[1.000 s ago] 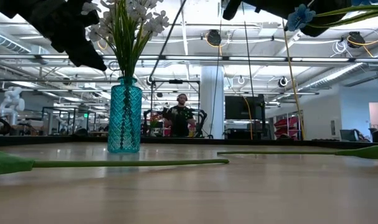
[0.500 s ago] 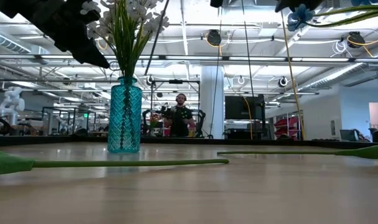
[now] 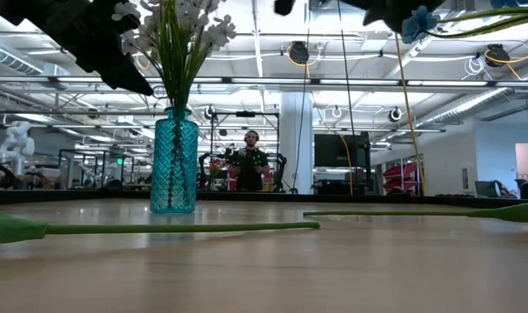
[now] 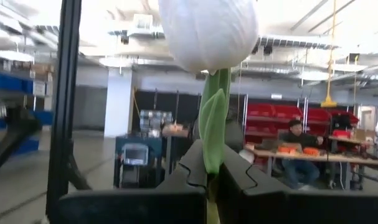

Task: Sort flowers into vase by color
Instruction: Put the white tulip into the blue transparent vase

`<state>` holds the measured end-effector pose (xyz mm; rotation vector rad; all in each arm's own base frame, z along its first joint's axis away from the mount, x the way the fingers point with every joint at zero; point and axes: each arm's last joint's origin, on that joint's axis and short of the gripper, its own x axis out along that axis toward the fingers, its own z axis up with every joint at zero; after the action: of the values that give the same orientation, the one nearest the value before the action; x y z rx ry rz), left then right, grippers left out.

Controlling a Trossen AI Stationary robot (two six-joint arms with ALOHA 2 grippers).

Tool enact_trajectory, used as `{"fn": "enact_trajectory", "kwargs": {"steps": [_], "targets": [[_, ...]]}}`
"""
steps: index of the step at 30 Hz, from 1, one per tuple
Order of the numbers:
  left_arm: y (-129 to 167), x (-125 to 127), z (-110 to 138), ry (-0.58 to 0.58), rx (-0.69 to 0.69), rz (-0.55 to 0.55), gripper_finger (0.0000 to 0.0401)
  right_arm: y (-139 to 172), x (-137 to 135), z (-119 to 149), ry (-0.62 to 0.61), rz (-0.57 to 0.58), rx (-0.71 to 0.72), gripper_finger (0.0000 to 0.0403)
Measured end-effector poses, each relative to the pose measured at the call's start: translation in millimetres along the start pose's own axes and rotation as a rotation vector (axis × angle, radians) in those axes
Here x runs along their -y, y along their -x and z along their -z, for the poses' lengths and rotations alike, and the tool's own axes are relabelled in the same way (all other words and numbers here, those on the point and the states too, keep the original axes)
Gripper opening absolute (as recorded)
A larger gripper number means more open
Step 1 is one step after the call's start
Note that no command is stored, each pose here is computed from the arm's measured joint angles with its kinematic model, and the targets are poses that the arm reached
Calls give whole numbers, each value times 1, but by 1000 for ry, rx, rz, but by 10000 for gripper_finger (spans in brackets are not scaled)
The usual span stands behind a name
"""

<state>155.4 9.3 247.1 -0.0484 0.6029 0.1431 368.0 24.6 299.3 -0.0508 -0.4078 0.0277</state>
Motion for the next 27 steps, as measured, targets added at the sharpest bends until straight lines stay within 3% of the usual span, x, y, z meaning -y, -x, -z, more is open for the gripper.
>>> {"fn": "enact_trajectory", "kwargs": {"steps": [5, 8, 15, 27], "targets": [[0, 0, 0, 7, 0, 0, 141, -17, 0, 0, 16, 5, 19, 0], [0, 0, 0, 7, 0, 0, 141, -23, 3, 4, -30, 6, -43, 0], [0, 0, 0, 7, 0, 0, 141, -24, 7, 14, -46, 66, -157, 0], [0, 0, -3, 5, 34, 2, 141, -21, 5, 42, -62, 65, -321, 0]]}}
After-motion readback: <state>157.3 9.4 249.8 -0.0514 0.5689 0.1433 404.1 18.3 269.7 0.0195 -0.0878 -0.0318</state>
